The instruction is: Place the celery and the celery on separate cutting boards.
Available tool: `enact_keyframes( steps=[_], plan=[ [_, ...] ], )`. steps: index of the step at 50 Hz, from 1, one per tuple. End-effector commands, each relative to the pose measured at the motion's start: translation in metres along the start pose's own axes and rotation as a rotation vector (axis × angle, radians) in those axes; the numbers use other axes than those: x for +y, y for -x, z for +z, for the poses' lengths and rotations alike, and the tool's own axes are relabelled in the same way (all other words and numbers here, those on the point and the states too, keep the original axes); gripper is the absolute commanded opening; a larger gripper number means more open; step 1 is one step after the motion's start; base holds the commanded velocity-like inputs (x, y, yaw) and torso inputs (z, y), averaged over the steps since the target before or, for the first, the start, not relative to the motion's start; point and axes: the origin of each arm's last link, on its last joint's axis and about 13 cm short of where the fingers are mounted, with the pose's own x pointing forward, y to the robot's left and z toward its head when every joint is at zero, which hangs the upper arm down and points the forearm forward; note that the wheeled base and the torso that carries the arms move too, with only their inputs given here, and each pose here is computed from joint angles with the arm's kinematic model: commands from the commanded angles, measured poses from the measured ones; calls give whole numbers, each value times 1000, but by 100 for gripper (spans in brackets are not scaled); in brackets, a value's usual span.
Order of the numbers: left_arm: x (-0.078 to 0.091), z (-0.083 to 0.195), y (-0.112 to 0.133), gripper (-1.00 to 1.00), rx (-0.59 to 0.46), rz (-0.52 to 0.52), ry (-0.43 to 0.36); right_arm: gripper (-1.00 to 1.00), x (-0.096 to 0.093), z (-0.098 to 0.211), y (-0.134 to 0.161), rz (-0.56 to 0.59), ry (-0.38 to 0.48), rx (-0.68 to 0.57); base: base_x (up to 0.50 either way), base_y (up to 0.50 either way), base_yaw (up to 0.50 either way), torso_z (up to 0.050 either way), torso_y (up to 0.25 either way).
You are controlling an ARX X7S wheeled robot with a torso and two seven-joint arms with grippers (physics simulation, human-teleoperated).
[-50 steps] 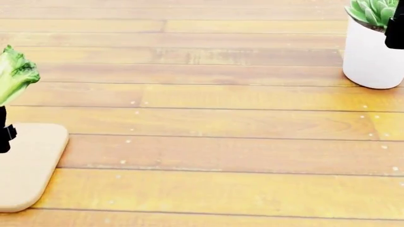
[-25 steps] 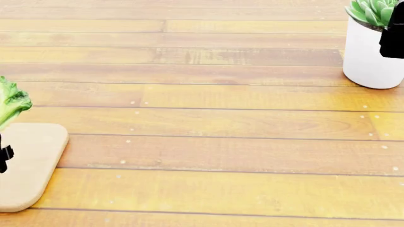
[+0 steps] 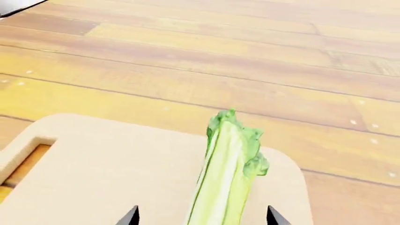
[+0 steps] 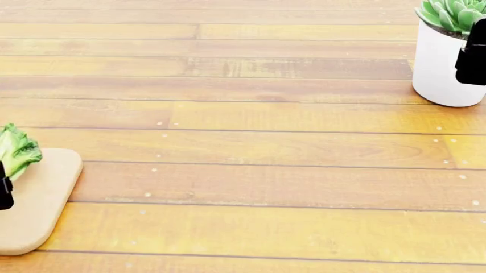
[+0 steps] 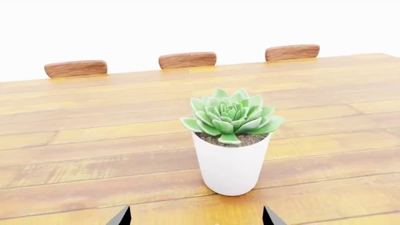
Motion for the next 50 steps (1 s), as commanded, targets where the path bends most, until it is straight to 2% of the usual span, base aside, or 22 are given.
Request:
enact_keyframes(
  steps=[1, 11, 16, 18, 20, 23, 26, 31, 38, 41, 42, 50],
  plan=[
    [-3, 13, 10, 100, -47, -9, -5, 100, 0, 0, 1, 3, -3, 4, 0, 0, 0, 0, 0],
    [-13, 54, 48, 100, -187, -67, -45, 100, 4, -6, -5, 11, -8, 10, 0, 0, 0, 0, 0],
    [-7, 90, 70, 100, -254, -74, -40, 100, 2, 1, 0, 19, -18, -14, 0, 0, 0, 0, 0],
    [-11, 106, 68, 100, -285, -88, -34, 100, 3, 9, 2, 35, -54, -58, 0, 0, 0, 0, 5],
    [-16, 119, 67, 100, -291, -118, -15, 100, 6, 19, 5, 46, -53, -74, 0, 0, 0, 0, 0],
    [-22, 138, 66, 100, -300, -130, -49, 100, 11, 35, 7, 74, -19, -94, 0, 0, 0, 0, 0],
    [-32, 163, 65, 100, -331, -153, -41, 100, 17, 60, 7, 85, -47, -155, 0, 0, 0, 0, 0],
    [-44, 186, 72, 100, -360, -181, -55, 100, 24, 91, 12, 110, -55, -203, 0, 0, 0, 0, 0],
    [-56, 226, 83, 100, -409, -208, -40, 100, 26, 106, 18, 123, -45, -225, 0, 0, 0, 0, 0],
    [-61, 237, 84, 100, -416, -228, -24, 100, 26, 116, 21, 124, -43, -254, 0, 0, 0, 0, 0],
    [-64, 242, 85, 100, -428, -240, -18, 100, 30, 130, 25, 126, -39, -271, 0, 0, 0, 0, 0],
    [-69, 255, 88, 100, -434, -237, -34, 100, 32, 143, 25, 138, -49, -307, 0, 0, 0, 0, 0]
  ],
)
